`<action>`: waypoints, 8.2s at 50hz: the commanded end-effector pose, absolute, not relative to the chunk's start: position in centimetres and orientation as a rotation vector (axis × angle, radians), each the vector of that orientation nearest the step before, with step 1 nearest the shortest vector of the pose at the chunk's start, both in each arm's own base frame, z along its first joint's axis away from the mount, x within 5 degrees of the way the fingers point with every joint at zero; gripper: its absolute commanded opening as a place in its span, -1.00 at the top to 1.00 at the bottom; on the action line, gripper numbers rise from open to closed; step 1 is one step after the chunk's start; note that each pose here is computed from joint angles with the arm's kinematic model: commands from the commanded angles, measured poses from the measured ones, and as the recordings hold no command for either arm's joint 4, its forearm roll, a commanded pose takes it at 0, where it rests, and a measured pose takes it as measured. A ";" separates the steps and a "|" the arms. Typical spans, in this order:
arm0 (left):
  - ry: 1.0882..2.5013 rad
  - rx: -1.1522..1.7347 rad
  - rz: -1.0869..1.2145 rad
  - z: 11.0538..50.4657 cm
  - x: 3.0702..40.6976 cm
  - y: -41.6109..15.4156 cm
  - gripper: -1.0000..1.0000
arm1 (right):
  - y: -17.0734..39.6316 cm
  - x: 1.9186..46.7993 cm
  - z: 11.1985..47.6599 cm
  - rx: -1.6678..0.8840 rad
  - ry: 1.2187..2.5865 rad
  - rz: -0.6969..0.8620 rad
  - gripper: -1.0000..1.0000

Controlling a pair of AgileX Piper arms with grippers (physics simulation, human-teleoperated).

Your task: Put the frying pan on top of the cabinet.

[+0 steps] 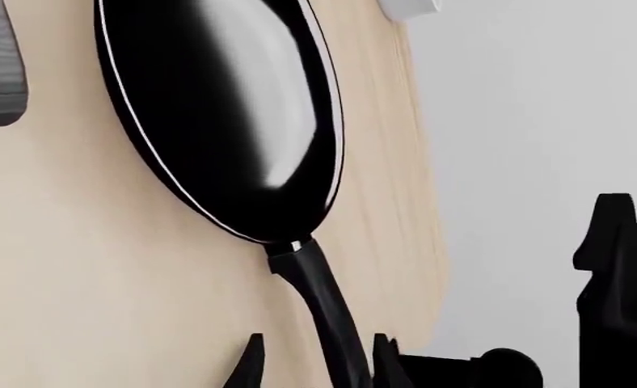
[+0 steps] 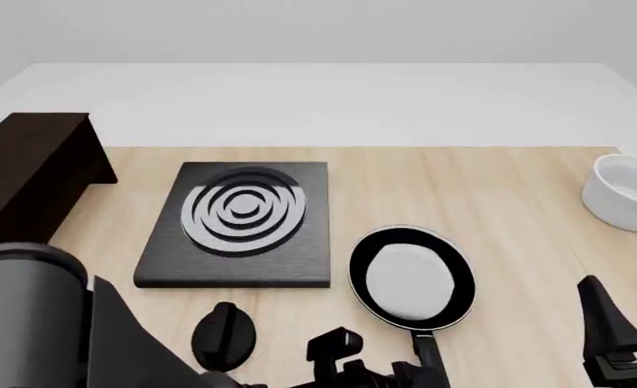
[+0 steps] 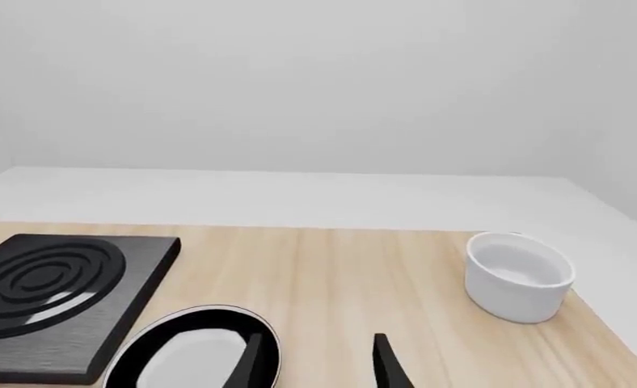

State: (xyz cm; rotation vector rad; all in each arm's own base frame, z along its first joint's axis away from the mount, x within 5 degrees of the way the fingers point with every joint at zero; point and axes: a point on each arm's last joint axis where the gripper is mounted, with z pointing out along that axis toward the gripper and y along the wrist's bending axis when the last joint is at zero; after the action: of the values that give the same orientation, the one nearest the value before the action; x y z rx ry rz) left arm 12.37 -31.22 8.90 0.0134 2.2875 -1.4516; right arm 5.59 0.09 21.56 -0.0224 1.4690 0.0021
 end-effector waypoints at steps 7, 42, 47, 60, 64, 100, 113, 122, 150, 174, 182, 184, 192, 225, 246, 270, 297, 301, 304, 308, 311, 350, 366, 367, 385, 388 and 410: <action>2.340 -0.082 -1.516 7.7 11.7 -32.0 -1.00 | 0.1 5.6 21.6 -0.024 1.468 0.001 -1.00; 2.336 -0.116 -1.575 6.9 11.2 -32.6 -1.00 | 0.1 5.6 21.5 -0.036 1.472 0.002 -1.00; 2.342 -0.122 -1.579 6.4 11.1 -32.7 -1.00 | 0.1 5.6 21.6 -0.033 1.472 0.004 -1.00; 2.349 -0.132 -1.590 5.7 11.0 -33.0 -1.00 | 0.1 5.6 21.6 -0.032 1.472 0.005 -1.00; 2.348 -0.135 -1.596 5.6 10.9 -33.0 -1.00 | 0.1 5.6 21.5 -0.033 1.473 0.005 -1.00; 2.354 -0.172 -1.618 4.3 11.0 -33.4 -1.00 | 0.1 5.6 21.7 -0.028 1.475 0.009 -1.00; 2.358 -0.180 -1.623 3.9 10.9 -33.5 -1.00 | 0.1 5.6 21.7 -0.031 1.473 0.008 -1.00; 2.363 -0.194 -1.623 3.5 11.0 -33.5 -1.00 | 0.2 5.6 21.5 -0.034 1.472 0.007 -1.00; 2.366 -0.224 -1.631 2.5 11.1 -33.5 -1.00 | 0.2 5.6 21.6 -0.043 1.471 0.004 -1.00; 2.378 -0.241 -1.615 1.6 11.5 -33.9 -1.00 | 0.2 5.6 21.7 -0.039 1.471 0.007 -1.00; 2.381 -0.247 -1.611 1.3 11.7 -34.2 -1.00 | 0.2 5.6 21.7 -0.035 1.471 0.010 -1.00; 2.382 -0.249 -1.608 1.1 11.8 -34.2 -1.00 | 0.2 5.6 21.8 -0.034 1.471 0.011 -1.00; 2.386 -0.257 -1.598 0.9 12.1 -34.4 -1.00 | 0.2 5.6 21.8 -0.033 1.470 0.012 -1.00; 2.328 -0.278 -1.586 2.5 13.6 -33.1 1.00 | 0.2 5.6 21.9 -0.044 1.467 0.007 -1.00; 2.171 -0.192 -1.627 10.2 14.1 -30.7 1.00 | 0.2 5.6 21.8 -0.046 1.466 0.006 -1.00; 1.987 -0.121 -1.647 19.1 14.0 -26.6 1.00 | 0.2 5.6 21.5 -0.048 1.467 0.007 -1.00; 1.722 -0.157 -1.441 31.5 14.3 -16.0 1.00 | 0.2 5.6 21.5 -0.053 1.466 0.006 -1.00; 1.703 -0.186 -1.408 32.0 14.6 -14.9 1.00 | 0.2 5.6 21.5 -0.054 1.466 0.005 -1.00; 1.670 -0.220 -1.361 32.7 14.8 -13.5 1.00 | 0.2 5.6 21.5 -0.055 1.465 0.006 -1.00; 1.627 -0.282 -1.324 33.4 14.9 -11.8 1.00 | 0.2 5.6 21.5 -0.053 1.466 0.006 -1.00; 1.587 -0.314 -1.304 34.1 14.8 -10.6 1.00 | 0.2 5.6 21.5 -0.055 1.465 0.005 -1.00; 1.304 -0.751 -1.092 32.8 15.6 -2.3 1.00 | 0.3 5.6 21.5 -0.070 1.468 0.002 -1.00; 1.270 -0.860 -1.052 30.6 17.1 -0.9 1.00 | 0.3 5.6 21.4 -0.076 1.471 0.001 -1.00; 1.263 -0.863 -1.049 30.7 17.1 -0.8 1.00 | 0.3 5.6 21.4 -0.076 1.471 0.000 -1.00; 1.222 -0.959 -0.998 28.8 19.1 0.9 1.00 | 0.3 5.6 21.4 -0.084 1.473 -0.005 -1.00; 1.212 -0.977 -0.998 28.5 19.3 1.1 1.00 | 0.3 5.6 21.4 -0.086 1.474 -0.006 -1.00; 1.206 -1.060 -1.029 25.4 20.8 1.5 1.00 | 0.3 5.6 21.4 -0.093 1.477 -0.009 -1.00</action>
State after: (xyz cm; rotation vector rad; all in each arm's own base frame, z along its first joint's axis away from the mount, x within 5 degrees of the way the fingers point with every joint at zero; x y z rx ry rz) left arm 20.21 1.63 25.82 -1.0942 1.2195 -0.9996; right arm 5.60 0.32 21.38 -0.0907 1.4757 -0.0074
